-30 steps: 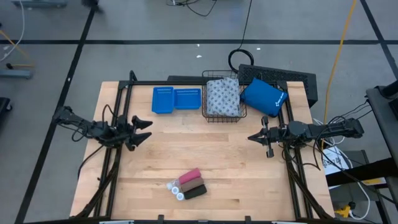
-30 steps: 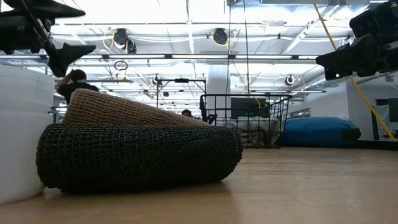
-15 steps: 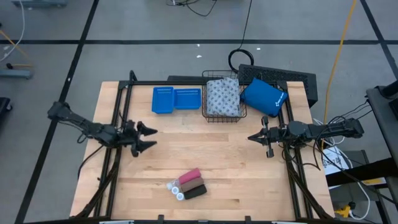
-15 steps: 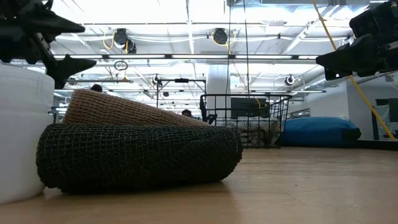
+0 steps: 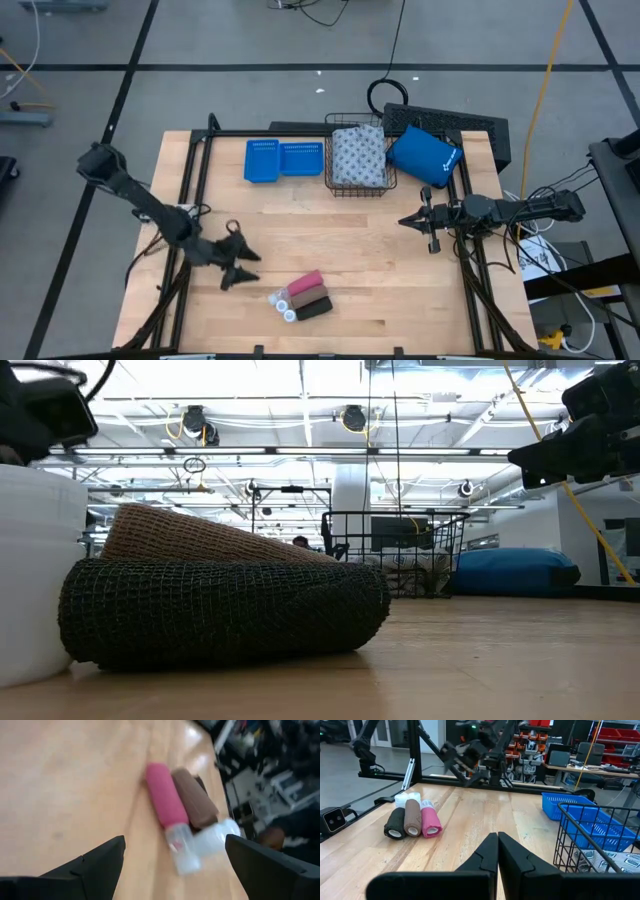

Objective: Pick & Place Medicine items
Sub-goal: Put the transparent pill bottle into the right blue bin

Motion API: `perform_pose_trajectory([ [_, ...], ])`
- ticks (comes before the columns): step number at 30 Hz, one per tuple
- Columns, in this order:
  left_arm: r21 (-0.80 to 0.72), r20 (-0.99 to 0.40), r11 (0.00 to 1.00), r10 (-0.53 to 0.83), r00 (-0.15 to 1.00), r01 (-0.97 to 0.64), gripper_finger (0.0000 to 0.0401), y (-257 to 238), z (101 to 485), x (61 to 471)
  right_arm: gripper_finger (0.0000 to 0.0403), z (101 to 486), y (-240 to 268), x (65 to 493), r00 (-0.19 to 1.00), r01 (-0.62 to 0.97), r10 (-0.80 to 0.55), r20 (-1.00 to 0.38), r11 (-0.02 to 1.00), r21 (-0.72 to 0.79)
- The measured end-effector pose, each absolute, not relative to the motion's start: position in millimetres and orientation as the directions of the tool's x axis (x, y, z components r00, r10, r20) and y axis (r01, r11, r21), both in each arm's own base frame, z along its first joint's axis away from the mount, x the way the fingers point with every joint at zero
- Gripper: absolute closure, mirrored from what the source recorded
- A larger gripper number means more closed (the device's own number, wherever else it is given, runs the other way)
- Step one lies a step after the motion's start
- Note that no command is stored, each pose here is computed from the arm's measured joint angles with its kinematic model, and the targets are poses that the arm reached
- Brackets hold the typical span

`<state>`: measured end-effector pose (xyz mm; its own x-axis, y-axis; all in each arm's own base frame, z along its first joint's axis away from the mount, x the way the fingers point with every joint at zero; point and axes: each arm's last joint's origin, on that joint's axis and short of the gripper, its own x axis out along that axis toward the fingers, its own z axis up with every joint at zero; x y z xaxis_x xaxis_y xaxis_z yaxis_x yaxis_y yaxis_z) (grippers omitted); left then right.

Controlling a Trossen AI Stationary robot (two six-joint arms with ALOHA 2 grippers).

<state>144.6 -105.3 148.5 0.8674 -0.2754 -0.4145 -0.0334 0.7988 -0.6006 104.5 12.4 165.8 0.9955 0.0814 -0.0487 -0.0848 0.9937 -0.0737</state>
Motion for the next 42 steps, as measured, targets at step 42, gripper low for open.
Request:
perform_pose_trajectory([
  [42, -0.134, -0.866, 0.975, -0.028, 0.499, -0.179, 0.0051, -189.7, 108.6, 220.4, 0.0403, 166.5, 12.4, 104.5, 0.996, -0.084, 0.081, -0.042, 0.994, -0.073],
])
